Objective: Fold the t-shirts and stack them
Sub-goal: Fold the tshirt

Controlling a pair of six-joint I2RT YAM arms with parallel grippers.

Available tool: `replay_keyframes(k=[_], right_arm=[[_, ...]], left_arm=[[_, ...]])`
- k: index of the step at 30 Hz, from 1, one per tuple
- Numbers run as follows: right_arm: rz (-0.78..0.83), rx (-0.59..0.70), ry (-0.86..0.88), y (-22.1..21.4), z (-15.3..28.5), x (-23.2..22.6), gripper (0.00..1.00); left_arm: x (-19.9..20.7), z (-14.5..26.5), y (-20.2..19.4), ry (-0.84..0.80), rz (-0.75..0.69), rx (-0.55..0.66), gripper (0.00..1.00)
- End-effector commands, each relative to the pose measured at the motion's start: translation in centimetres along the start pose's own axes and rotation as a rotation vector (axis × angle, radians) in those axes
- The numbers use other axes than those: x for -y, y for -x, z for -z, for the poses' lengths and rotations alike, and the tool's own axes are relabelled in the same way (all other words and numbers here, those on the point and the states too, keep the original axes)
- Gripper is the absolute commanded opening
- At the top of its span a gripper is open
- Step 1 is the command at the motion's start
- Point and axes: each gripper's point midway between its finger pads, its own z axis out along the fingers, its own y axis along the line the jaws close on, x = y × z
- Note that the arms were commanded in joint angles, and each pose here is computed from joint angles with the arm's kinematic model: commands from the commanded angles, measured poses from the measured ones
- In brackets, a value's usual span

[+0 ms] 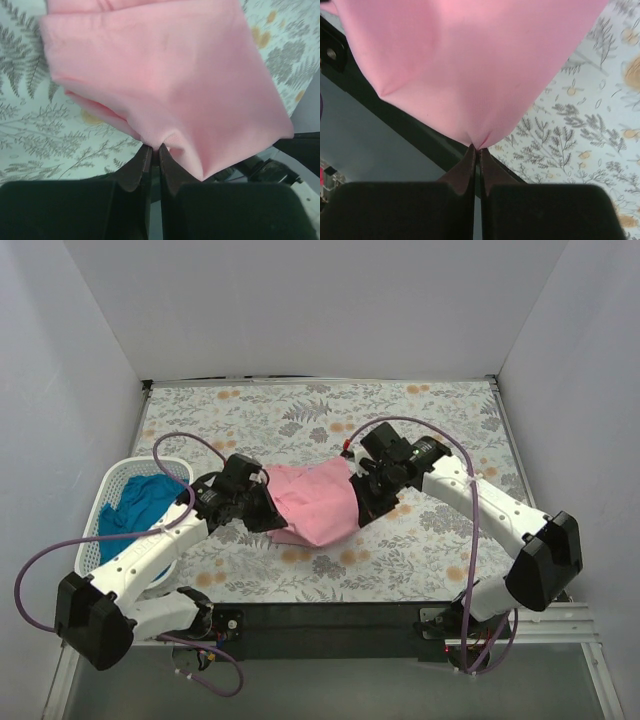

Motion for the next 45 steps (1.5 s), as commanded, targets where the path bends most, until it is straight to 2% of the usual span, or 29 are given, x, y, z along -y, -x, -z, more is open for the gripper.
replay_keyframes(k=[1, 5, 8, 11, 13, 14, 16, 19, 20, 21, 22, 23, 25, 31, 36, 42, 45], right_arm=[[0.011, -0.045, 0.067, -4.1, 0.8, -1.3, 0.01], [0.015, -0.147, 0.107, -9.7, 0.0, -2.3, 0.01], [0.018, -0.179, 0.148, -12.1, 0.3, -3.8, 0.01], [0.042, -0.212, 0.189, -13.9, 0.8, -5.4, 0.01], [0.07, -0.15, 0.182, -12.3, 1.7, -5.7, 0.01], [0.078, -0.127, 0.168, -11.6, 2.0, -5.7, 0.01], [0.055, -0.081, 0.13, -9.3, 2.3, -4.6, 0.01], [0.025, -0.007, 0.067, -5.1, 2.5, -2.1, 0.01], [-0.003, 0.026, 0.05, -3.4, 2.8, -0.8, 0.01], [-0.012, 0.029, 0.037, -2.6, 2.6, 0.1, 0.01], [-0.016, -0.002, 0.025, -1.9, 1.6, 1.2, 0.01], [-0.031, 0.014, 0.019, -0.6, 1.6, 2.2, 0.01], [-0.047, -0.002, 0.009, 0.8, -0.2, 4.1, 0.01], [-0.161, 0.038, 0.018, 5.0, -4.2, 10.9, 0.01], [-0.225, 0.011, 0.019, 5.4, -7.9, 14.6, 0.01], [-0.23, 0.046, 0.034, 4.3, -8.0, 14.7, 0.01], [-0.246, 0.043, 0.028, 3.7, -8.2, 15.0, 0.01]], left_arm=[[-1.3, 1.0, -4.1, -0.048, -0.026, -0.125, 0.0], [-3.0, 2.4, -9.1, -0.072, -0.06, -0.229, 0.0], [-4.0, 3.4, -12.2, -0.034, -0.104, -0.302, 0.0], [-3.9, 4.7, -12.9, -0.039, -0.102, -0.315, 0.0], [-3.6, 5.3, -12.5, -0.038, -0.1, -0.297, 0.0], [-3.0, 5.4, -11.4, -0.032, -0.107, -0.247, 0.0], [-2.8, 4.3, -10.2, 0.022, -0.122, -0.221, 0.0], [-0.9, 2.8, -6.3, -0.03, -0.136, -0.149, 0.0], [-1.3, 1.5, -3.9, -0.022, -0.075, -0.123, 0.0], [-1.1, 0.8, -2.9, -0.05, -0.08, -0.128, 0.0], [-0.4, 0.0, -1.0, -0.079, -0.071, -0.079, 0.0], [-1.3, -1.7, 0.8, -0.042, -0.029, -0.075, 0.0], [0.4, -2.8, 3.6, -0.083, -0.049, -0.027, 0.0], [2.4, -8.6, 9.3, -0.073, -0.078, 0.011, 0.0], [2.2, -12.6, 10.6, -0.05, -0.1, -0.031, 0.0], [2.5, -11.9, 11.1, -0.062, -0.135, 0.007, 0.0], [2.6, -12.3, 10.9, -0.073, -0.152, -0.02, 0.0]])
